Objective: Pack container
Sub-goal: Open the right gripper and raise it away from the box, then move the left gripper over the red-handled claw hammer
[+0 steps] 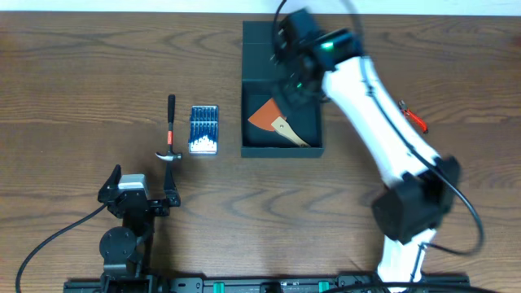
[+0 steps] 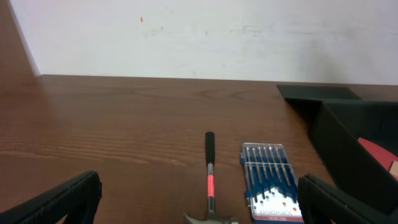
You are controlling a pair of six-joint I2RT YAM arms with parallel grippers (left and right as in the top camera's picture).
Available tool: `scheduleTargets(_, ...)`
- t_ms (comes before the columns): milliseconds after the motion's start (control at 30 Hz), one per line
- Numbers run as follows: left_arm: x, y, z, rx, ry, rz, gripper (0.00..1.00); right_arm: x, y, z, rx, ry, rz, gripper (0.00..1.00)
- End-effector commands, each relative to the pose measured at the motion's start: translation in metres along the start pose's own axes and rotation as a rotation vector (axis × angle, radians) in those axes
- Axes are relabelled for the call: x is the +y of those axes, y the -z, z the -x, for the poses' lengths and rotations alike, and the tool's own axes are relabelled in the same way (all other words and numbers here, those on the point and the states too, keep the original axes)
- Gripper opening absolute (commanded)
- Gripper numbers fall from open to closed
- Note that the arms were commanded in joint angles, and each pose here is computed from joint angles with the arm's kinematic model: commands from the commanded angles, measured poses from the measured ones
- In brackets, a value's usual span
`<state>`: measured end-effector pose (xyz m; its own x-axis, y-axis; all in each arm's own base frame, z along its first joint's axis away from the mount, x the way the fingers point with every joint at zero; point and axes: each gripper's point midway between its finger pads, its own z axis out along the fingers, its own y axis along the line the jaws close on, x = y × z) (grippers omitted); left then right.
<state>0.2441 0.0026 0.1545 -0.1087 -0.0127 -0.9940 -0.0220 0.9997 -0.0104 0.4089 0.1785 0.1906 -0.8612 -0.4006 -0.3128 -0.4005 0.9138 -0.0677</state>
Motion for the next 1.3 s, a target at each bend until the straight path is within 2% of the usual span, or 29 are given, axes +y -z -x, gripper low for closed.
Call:
scheduleTargets(0,0.002,-0.002,-0.017,0.042,-0.007,0.009,0.99,-0.052,0.058,0.008,-0.138,-0.175,-0.111,0.99)
scheduleTargets(233,0.002,-0.002,-0.017,0.042,-0.008,0.009,0.98,-0.128,0.106,-0.022,-0.196,-0.390,-0.183,0.99)
scheduleTargets(567,0.002,-0.002,-0.017,0.043,0.005,0.008,0.98,-0.211,0.116,-0.088,-0.085,-0.622,-0.275,0.99)
scheduleTargets(800,0.002,-0.002,-0.023,0.080,0.255,0.019,0.98,-0.217,0.115,-0.092,-0.092,-0.661,-0.235,0.99)
scheduleTargets(1033,0.003,0.020,-0.040,0.366,0.265,0.068,0.99,-0.216,0.115,-0.093,-0.089,-0.660,-0.234,0.99)
scheduleTargets(1267,0.004,0.021,0.003,0.478,0.257,0.093,0.99,-0.216,0.115,-0.093,-0.089,-0.660,-0.233,0.99)
